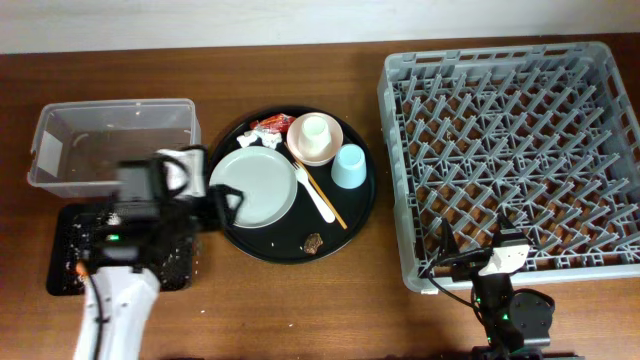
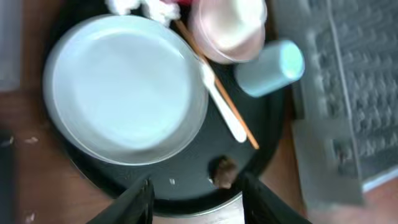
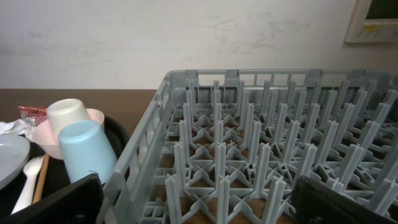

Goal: Sort waste into correct bins and load items into the dishwasher rack
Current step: 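Grasp the brown food scrap and drop it on the black tray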

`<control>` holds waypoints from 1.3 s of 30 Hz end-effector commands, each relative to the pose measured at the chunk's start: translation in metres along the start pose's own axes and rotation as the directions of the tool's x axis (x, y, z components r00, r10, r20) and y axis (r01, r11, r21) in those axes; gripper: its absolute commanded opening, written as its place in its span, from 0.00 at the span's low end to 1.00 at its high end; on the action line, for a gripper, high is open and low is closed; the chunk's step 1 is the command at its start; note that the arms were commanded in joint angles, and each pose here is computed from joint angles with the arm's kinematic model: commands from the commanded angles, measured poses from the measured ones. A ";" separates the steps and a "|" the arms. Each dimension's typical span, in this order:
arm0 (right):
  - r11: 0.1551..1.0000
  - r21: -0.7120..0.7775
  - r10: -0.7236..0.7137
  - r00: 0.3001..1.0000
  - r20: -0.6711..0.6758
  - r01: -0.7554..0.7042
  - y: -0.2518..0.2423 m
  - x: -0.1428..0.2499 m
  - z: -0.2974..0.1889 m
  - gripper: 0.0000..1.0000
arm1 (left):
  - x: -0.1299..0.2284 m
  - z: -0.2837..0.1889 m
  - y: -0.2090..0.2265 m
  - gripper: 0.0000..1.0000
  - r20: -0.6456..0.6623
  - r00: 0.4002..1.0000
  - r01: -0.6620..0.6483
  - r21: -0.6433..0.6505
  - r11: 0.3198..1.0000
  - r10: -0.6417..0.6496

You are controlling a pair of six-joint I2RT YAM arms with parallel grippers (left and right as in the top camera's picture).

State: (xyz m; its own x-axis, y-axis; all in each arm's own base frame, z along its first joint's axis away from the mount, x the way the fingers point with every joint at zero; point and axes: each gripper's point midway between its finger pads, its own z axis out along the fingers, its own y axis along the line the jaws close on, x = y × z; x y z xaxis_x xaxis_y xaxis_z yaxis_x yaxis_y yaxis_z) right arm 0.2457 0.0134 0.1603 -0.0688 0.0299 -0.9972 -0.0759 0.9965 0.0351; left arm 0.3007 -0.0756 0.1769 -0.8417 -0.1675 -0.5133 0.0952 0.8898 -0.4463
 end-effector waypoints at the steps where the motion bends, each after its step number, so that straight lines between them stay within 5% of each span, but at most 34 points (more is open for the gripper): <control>1: 1.000 0.011 0.010 1.000 -0.003 -0.009 -0.002 0.003 0.000 0.99 | 0.025 0.027 -0.045 0.46 -0.081 0.968 -0.239 -0.026 0.971 0.236; 3: 1.000 0.011 0.010 1.000 -0.003 -0.009 -0.002 0.003 0.000 0.99 | 0.047 0.054 -0.071 0.55 -0.144 0.931 -0.338 0.008 0.941 0.336; 5: 1.000 0.011 0.010 1.000 -0.003 -0.009 -0.002 0.003 0.000 0.99 | 0.068 0.084 -0.087 0.99 -0.207 0.896 -0.390 0.055 0.919 0.393; 9: 1.000 0.011 0.010 1.000 -0.003 -0.009 -0.002 0.003 0.000 0.99 | 0.095 0.126 -0.080 0.99 -0.316 0.862 -0.401 0.056 0.914 0.397; 12: 1.000 0.011 0.010 1.000 -0.003 -0.009 -0.002 0.003 0.000 0.99 | 0.109 0.143 -0.067 0.93 -0.381 0.843 -0.394 0.040 0.918 0.379; 19: 1.000 0.011 0.010 1.000 -0.003 -0.009 -0.002 0.003 0.000 0.99 | 0.135 0.157 -0.072 0.57 -0.432 0.792 -0.463 0.037 0.886 0.431; 33: 1.000 0.011 0.010 1.000 -0.003 -0.009 -0.002 0.003 0.000 0.99 | 0.138 0.173 -0.057 0.48 -0.442 0.810 -0.452 -0.050 0.891 0.386; 39: 1.000 0.011 0.010 1.000 -0.003 -0.009 -0.002 0.003 0.000 0.99 | 0.140 0.177 -0.056 0.28 -0.450 0.811 -0.443 -0.057 0.895 0.373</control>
State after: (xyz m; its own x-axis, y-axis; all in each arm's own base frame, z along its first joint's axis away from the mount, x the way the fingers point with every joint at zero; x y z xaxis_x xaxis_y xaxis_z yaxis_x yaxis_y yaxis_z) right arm 0.2457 0.0134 0.1603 -0.0688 0.0295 -0.9972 -0.0759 0.9965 0.0347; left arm 0.2731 -0.2227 0.0057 -0.8817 0.3865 -0.2705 0.4315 0.8925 -0.1315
